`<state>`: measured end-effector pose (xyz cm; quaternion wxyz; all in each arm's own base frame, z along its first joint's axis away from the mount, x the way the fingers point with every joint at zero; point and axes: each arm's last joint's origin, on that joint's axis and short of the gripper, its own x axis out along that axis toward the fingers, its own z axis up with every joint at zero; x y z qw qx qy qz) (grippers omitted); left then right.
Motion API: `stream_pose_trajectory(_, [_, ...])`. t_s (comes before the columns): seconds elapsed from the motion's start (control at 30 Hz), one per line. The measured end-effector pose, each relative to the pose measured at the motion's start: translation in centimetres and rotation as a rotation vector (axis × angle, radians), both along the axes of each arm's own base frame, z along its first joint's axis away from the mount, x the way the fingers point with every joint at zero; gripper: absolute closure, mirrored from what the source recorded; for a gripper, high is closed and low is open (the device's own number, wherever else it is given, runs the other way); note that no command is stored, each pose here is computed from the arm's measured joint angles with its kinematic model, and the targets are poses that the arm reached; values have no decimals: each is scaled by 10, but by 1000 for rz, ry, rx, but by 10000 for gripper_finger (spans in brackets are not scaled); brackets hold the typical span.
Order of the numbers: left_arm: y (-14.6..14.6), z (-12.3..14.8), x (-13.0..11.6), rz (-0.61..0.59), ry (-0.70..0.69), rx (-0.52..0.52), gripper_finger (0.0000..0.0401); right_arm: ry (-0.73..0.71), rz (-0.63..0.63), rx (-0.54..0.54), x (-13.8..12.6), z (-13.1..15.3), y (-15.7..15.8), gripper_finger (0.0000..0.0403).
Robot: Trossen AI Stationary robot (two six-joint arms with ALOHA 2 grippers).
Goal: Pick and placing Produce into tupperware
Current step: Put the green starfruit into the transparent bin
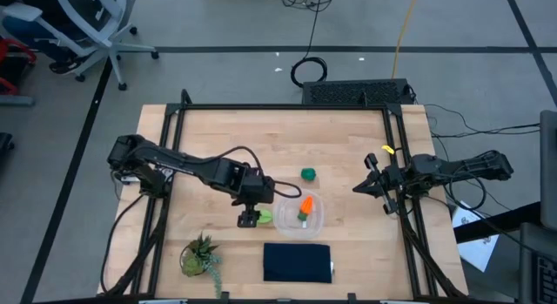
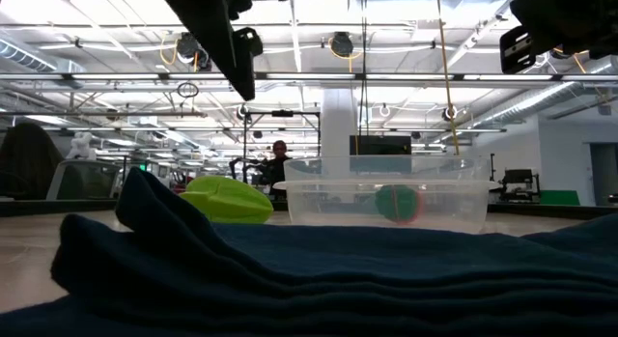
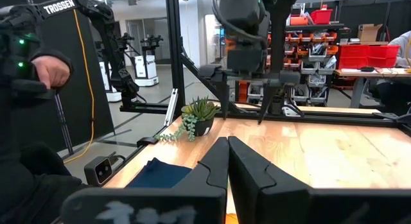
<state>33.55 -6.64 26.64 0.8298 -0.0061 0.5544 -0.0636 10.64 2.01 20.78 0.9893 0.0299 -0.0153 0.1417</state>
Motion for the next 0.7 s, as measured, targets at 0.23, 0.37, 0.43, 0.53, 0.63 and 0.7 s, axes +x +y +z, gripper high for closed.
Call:
stream_pose_trajectory(0.23, [0,-22,-2,-2,5,-24,84,0,0,0,0,0,0,403])
stream_pose_trajectory(0.37, [-1,-35,-4,-14,9,-49,84,0,0,0,0,0,0,403])
stream_pose_trajectory(0.43, [-1,-39,-4,-8,-3,-71,84,0,0,0,0,0,0,403])
stream_pose_trajectory(0.53, [-1,-47,-5,-7,-4,-81,84,0,0,0,0,0,0,403])
stream_pose_trajectory(0.63, [-1,-52,-5,-9,-21,-85,84,-1,0,-2,0,0,0,403])
stream_pose_trajectory(0.7, [-1,-57,-5,-12,-37,-87,84,-1,0,-4,0,0,0,403])
